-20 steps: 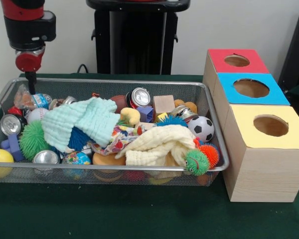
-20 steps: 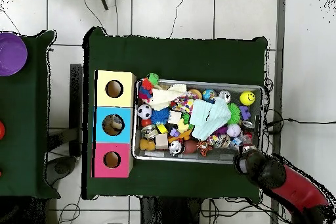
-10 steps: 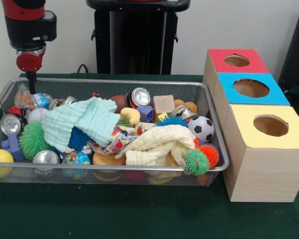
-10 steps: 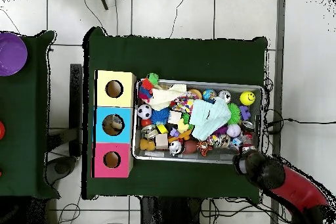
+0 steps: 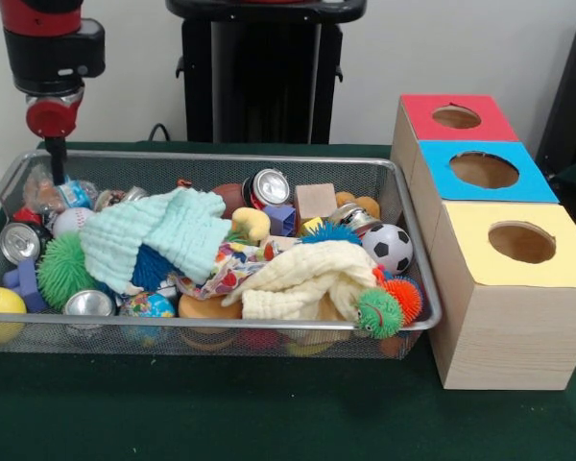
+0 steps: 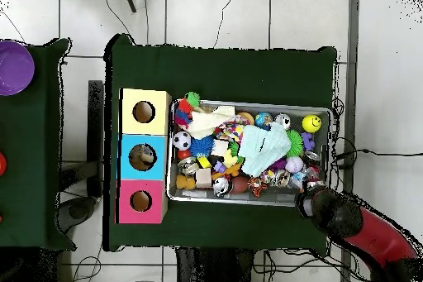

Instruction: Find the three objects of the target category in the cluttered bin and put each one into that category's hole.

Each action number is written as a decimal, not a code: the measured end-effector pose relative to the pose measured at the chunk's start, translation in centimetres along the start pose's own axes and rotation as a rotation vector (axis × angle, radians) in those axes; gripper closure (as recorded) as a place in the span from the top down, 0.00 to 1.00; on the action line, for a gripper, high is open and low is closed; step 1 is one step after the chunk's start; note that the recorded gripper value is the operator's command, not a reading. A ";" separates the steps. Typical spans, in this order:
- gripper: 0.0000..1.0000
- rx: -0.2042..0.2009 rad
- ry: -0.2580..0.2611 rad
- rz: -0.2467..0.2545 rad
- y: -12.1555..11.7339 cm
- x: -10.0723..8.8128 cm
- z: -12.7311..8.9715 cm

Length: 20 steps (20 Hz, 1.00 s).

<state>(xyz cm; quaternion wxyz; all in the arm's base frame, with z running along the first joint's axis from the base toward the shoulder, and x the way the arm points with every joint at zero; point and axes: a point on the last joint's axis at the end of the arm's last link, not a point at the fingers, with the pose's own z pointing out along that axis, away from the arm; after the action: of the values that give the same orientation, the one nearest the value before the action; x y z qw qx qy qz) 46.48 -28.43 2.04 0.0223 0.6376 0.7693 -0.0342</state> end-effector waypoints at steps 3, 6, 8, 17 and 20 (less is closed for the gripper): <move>1.00 -0.029 -0.003 0.009 0.6 -0.8 -0.7; 1.00 -0.056 -0.007 0.019 1.1 -1.6 -1.4; 1.00 -0.072 -0.009 0.023 1.5 -2.0 -1.8; 1.00 -0.097 -0.004 0.018 2.3 -1.6 -1.4; 1.00 -0.101 0.002 0.012 2.4 -0.9 -0.6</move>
<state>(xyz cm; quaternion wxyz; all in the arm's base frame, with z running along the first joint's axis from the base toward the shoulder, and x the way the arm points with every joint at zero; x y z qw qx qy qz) 49.06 -28.84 2.62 0.0537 0.6401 0.7664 0.0055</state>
